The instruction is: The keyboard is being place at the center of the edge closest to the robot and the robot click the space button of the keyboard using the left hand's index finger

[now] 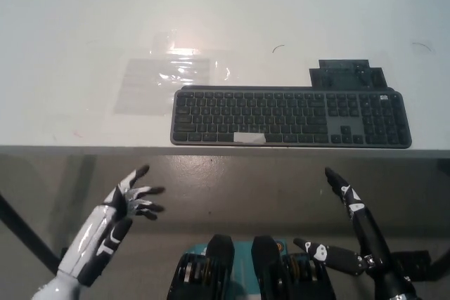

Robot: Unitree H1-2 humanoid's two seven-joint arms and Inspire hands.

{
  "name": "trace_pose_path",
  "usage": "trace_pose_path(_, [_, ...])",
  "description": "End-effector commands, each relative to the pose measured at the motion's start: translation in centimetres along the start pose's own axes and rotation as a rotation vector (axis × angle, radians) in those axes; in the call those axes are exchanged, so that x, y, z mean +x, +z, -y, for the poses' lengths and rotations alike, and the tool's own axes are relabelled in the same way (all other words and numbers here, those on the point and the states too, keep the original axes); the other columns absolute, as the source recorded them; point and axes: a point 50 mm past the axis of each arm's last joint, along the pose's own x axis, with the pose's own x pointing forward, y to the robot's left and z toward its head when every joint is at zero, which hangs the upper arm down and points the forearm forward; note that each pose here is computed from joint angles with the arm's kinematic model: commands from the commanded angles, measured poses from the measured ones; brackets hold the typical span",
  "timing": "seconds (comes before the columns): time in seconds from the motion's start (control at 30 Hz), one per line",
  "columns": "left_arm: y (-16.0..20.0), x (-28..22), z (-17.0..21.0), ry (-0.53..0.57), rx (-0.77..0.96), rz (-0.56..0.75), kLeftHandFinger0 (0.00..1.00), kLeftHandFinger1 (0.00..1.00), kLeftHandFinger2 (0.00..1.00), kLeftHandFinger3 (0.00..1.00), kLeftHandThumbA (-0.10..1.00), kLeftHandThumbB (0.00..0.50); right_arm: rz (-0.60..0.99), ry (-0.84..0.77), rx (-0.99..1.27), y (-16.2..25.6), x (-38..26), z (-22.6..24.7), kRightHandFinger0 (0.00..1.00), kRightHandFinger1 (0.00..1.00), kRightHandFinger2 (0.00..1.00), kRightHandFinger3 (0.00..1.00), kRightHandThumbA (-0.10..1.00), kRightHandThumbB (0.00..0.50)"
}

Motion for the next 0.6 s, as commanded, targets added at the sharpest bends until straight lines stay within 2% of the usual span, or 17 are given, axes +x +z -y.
trace_pose_path(0.0, [2.4, 1.7, -0.7, 0.022, 0.086, 0.094, 0.16, 0.00, 0.00, 1.00, 1.00, 0.402, 0.081, -0.011, -0.007, 0.9, 0.6, 0.0, 1.00, 1.00, 1.00, 1.00, 1.00, 0.415])
trace_pose_path(0.03, [2.7, 2.2, -0.7, 0.013, 0.093, 0.105, 0.06, 0.00, 0.05, 1.00, 1.00, 0.389, 0.080, -0.010, -0.010, 0.9, 0.6, 0.0, 1.00, 1.00, 1.00, 1.00, 1.00, 0.405])
trace_pose_path(0.07, [3.1, 2.9, -0.7, 0.002, 0.118, 0.128, 0.00, 0.03, 0.13, 1.00, 1.00, 0.358, 0.078, -0.008, -0.010, 0.9, 0.6, 0.0, 1.00, 1.00, 1.00, 1.00, 1.00, 0.404])
trace_pose_path(0.1, [3.1, 3.0, -0.7, -0.002, 0.126, 0.134, 0.00, 0.05, 0.24, 1.00, 1.00, 0.349, 0.074, -0.007, -0.010, 0.9, 0.5, 0.0, 1.00, 1.00, 1.00, 1.00, 1.00, 0.404])
trace_pose_path(0.17, [3.6, 4.0, -0.7, -0.022, 0.181, 0.146, 0.00, 0.05, 0.28, 1.00, 1.00, 0.349, 0.069, -0.006, -0.012, 0.9, 0.4, -0.1, 1.00, 1.00, 1.00, 1.00, 1.00, 0.413])
trace_pose_path(0.27, [3.8, 5.6, -0.5, -0.063, 0.218, 0.166, 0.00, 0.06, 0.31, 1.00, 1.00, 0.288, 0.062, -0.006, -0.008, 0.9, 0.4, -0.1, 1.00, 1.00, 1.00, 1.00, 1.00, 0.419])
trace_pose_path(0.33, [3.7, 6.5, -0.3, -0.078, 0.233, 0.161, 0.00, 0.05, 0.29, 1.00, 1.00, 0.296, 0.066, -0.005, -0.010, 0.8, 0.4, -0.1, 1.00, 1.00, 1.00, 1.00, 1.00, 0.414])
trace_pose_path(0.5, [3.2, 9.4, 0.7, -0.106, 0.299, 0.115, 0.00, 0.07, 0.31, 1.00, 1.00, 0.408, 0.073, -0.007, -0.004, 0.9, 0.5, 0.0, 1.00, 1.00, 1.00, 1.00, 1.00, 0.410])
trace_pose_path(0.57, [3.0, 10.2, 1.1, -0.112, 0.332, 0.103, 0.00, 0.10, 0.33, 1.00, 1.00, 0.412, 0.068, -0.005, -0.014, 0.9, 0.5, -0.1, 1.00, 1.00, 1.00, 1.00, 1.00, 0.413])
